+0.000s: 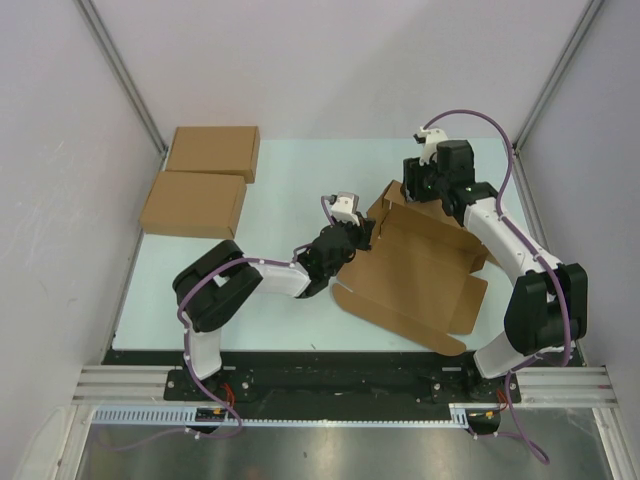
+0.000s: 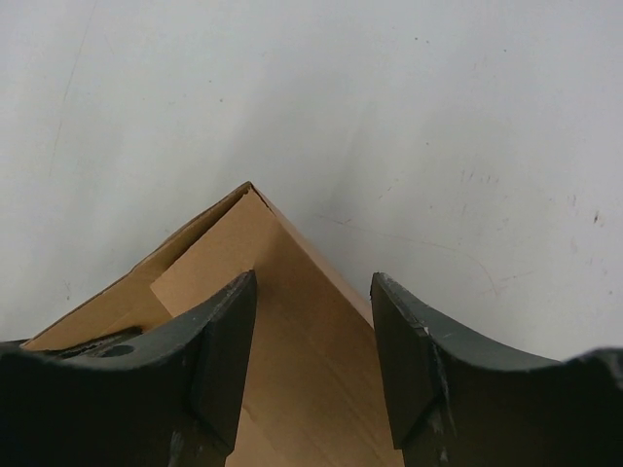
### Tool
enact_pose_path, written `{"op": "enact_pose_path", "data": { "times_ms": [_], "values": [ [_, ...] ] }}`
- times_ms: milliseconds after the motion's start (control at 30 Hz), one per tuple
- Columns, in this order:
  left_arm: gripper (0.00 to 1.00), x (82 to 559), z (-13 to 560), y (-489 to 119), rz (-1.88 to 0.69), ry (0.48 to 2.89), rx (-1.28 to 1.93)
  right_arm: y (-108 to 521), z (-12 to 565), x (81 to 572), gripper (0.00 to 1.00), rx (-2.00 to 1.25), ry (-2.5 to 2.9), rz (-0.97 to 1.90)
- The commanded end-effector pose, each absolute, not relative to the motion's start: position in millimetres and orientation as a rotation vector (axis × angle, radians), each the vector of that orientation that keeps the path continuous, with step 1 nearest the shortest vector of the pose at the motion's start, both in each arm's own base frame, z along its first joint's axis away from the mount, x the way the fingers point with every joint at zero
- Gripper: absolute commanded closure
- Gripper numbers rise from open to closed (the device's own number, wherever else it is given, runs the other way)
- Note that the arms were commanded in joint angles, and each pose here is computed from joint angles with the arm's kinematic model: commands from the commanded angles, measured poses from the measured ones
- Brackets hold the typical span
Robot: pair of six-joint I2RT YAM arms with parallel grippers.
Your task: Fold the paper box
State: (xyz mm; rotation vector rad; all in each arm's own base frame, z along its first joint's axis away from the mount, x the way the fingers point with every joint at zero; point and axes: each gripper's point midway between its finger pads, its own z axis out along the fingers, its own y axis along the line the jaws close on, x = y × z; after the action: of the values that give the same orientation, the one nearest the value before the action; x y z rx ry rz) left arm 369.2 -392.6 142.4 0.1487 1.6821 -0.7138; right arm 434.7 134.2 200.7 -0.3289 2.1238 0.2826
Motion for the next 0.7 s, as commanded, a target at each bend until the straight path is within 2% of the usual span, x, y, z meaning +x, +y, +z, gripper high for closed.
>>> {"op": "enact_pose_path", "data": {
  "times_ms": [0,200,367,467,667],
  "values": [
    [0.96,368,152,-387,-0.689,1.672,0.136,136,182,415,0.44,-0.376,2.191,0.295],
    [0.83,369,149,-383,-0.665,1.676,0.143,137,179,416,0.45,-0.374,2.197,0.299],
    [0.81,365,150,-393,-0.724,1.671,0.168,137,175,414,0.46,-0.368,2.211,0.279],
    [0.62,359,152,-403,-0.793,1.666,0.19,138,172,412,0.48,-0.364,2.224,0.269],
    [0.52,354,163,-394,-0.789,1.607,0.198,139,172,413,0.48,-0.366,2.218,0.263]
  ]
}}
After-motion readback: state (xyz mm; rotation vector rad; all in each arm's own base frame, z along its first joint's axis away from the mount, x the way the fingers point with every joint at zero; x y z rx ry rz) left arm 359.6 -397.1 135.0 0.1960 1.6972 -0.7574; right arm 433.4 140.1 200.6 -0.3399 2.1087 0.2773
